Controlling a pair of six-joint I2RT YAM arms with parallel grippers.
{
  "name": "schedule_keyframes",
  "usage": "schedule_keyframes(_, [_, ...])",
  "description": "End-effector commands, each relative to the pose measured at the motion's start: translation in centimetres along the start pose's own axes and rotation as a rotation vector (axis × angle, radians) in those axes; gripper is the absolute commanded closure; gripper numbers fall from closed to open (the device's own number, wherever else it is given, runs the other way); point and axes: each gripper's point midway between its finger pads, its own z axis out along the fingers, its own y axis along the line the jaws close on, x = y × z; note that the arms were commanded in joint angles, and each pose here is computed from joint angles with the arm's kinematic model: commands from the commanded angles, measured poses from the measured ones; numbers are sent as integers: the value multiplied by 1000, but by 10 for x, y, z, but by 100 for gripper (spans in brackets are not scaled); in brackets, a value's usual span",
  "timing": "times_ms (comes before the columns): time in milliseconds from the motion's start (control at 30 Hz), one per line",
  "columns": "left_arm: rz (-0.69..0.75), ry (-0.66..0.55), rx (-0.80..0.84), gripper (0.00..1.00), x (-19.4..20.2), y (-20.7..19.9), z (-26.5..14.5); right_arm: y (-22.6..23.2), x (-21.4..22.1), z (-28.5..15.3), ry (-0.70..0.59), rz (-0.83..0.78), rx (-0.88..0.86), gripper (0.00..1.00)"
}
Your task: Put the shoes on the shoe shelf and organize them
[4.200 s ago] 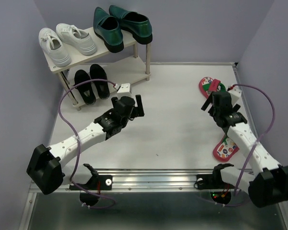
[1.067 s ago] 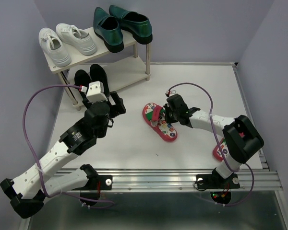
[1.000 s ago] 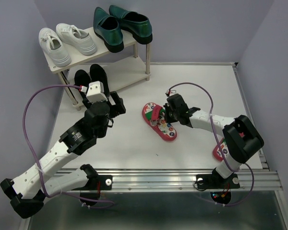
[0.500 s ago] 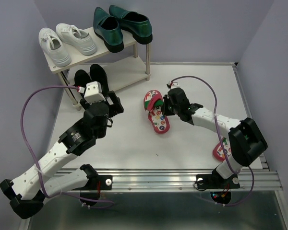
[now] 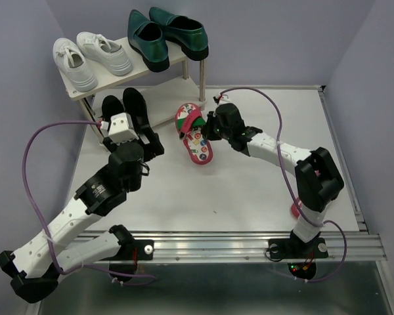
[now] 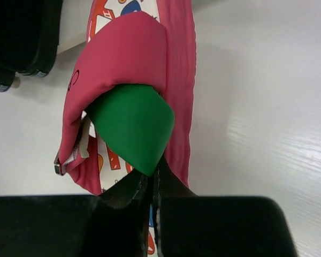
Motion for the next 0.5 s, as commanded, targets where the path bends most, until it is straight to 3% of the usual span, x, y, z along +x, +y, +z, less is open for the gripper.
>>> schedule_keyframes(0, [-56,-71,-20,8,-29,6,-8,63,-64,0,-175,26,-195,99])
schedule_keyframes(233, [-78,-88,-20,9,-35,11,-13,90,-104,32,-254,64,-256,99])
schedule_keyframes(467, [-83,-80,-2,9,-32,8,-13,98,-112,87,-272,96,-267,99])
